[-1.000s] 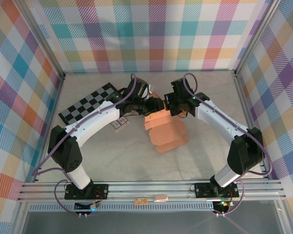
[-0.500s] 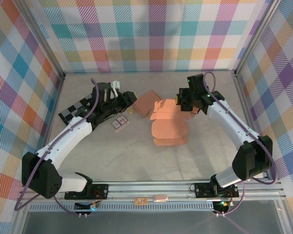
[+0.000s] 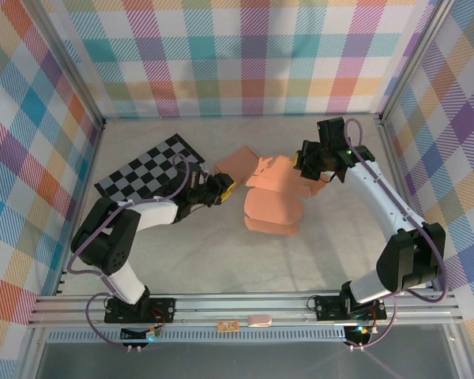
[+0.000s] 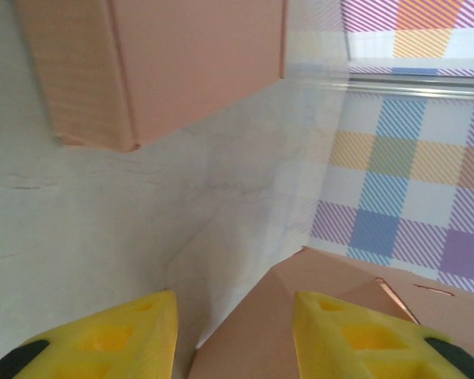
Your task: Fold the paper box
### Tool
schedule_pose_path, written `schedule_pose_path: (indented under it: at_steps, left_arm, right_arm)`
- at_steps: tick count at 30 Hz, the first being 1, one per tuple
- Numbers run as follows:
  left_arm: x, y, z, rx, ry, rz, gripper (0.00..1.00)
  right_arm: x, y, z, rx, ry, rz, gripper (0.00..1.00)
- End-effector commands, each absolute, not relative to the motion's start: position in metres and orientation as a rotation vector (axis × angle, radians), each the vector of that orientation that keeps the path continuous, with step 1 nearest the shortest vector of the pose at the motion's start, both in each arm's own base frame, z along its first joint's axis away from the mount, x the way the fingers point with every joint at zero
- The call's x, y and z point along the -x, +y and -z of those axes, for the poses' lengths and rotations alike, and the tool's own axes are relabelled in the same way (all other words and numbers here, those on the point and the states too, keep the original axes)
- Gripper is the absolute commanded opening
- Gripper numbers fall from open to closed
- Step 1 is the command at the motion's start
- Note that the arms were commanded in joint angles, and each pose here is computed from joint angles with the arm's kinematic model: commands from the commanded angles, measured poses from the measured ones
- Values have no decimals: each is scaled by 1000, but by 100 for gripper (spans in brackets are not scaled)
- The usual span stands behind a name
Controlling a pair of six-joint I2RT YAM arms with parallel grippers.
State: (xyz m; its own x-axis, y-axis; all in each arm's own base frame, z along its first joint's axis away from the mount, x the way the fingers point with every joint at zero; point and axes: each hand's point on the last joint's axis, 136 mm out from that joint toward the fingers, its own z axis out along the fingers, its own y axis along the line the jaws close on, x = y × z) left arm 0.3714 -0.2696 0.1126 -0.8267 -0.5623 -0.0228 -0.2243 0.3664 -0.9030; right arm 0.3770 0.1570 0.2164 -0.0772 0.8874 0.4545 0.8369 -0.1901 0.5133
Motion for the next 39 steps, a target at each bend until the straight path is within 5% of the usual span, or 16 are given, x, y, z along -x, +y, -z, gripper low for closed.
schedule_pose_path:
  at_steps: [1, 15, 26, 39]
  left_arm:
    - [-375, -296, -141, 590, 2197, 1608, 46]
    - [-369, -318, -154, 531, 2111, 1726, 48]
    - [-328, -297, -140, 439, 2186, 1611, 54]
    - [-336, -296, -133, 466, 2211, 1557, 56]
  right_arm:
    - [-372, 158, -217, -2139, 1943, -1151, 0]
    - [-377, 159, -210, -2161, 1943, -1159, 0]
    - [-379, 152, -203, -2172, 1929, -1165, 0]
    - [-376, 154, -200, -2176, 1949, -1177, 0]
